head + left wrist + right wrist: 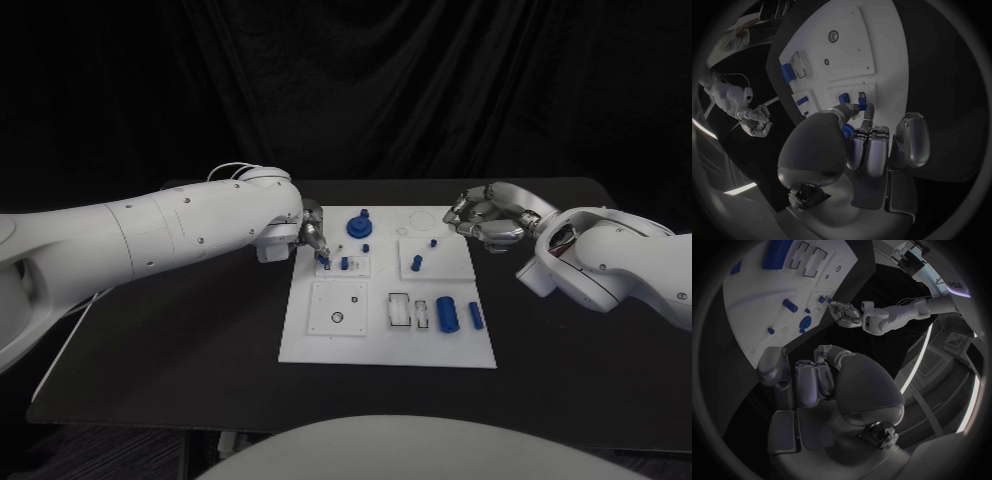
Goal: Assemble the parts on the task board
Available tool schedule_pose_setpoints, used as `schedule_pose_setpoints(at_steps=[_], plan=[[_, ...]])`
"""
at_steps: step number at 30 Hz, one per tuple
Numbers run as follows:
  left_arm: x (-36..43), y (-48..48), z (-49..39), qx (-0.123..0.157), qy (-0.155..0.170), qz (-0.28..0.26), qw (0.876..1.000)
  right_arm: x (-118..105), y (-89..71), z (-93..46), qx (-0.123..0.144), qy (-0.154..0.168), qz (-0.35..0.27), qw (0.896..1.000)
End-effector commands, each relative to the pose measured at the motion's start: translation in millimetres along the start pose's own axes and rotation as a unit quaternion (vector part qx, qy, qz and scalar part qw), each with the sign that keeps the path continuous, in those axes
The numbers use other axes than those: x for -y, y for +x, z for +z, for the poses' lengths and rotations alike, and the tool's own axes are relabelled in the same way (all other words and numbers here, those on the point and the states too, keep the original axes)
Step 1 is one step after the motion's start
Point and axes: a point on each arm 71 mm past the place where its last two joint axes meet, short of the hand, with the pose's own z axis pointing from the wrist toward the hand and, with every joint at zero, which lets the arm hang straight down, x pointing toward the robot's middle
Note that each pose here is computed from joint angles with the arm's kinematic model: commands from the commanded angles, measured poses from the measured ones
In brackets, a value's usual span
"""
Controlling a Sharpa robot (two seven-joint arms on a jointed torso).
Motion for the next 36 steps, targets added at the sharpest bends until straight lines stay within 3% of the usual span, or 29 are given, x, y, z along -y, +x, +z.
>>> schedule_pose_setpoints(at_steps=[1, 19, 36], plan=[[2.8, 0.1, 1.7, 0.008, 0.012, -0.006, 1.000, 0.0, 0.5, -0.1, 0.001, -0.003, -0.002, 1.000], [-1.4, 4.5, 6.4, 0.019, 0.009, 0.002, 1.000, 0.9, 1.4, -0.4, -0.002, -0.001, -0.002, 1.000], [-2.1, 12.5, 6.4, 0.011, 0.015, 0.004, 1.000, 2.0, 2.7, -0.3, -0.006, 0.002, -0.001, 1.000]])
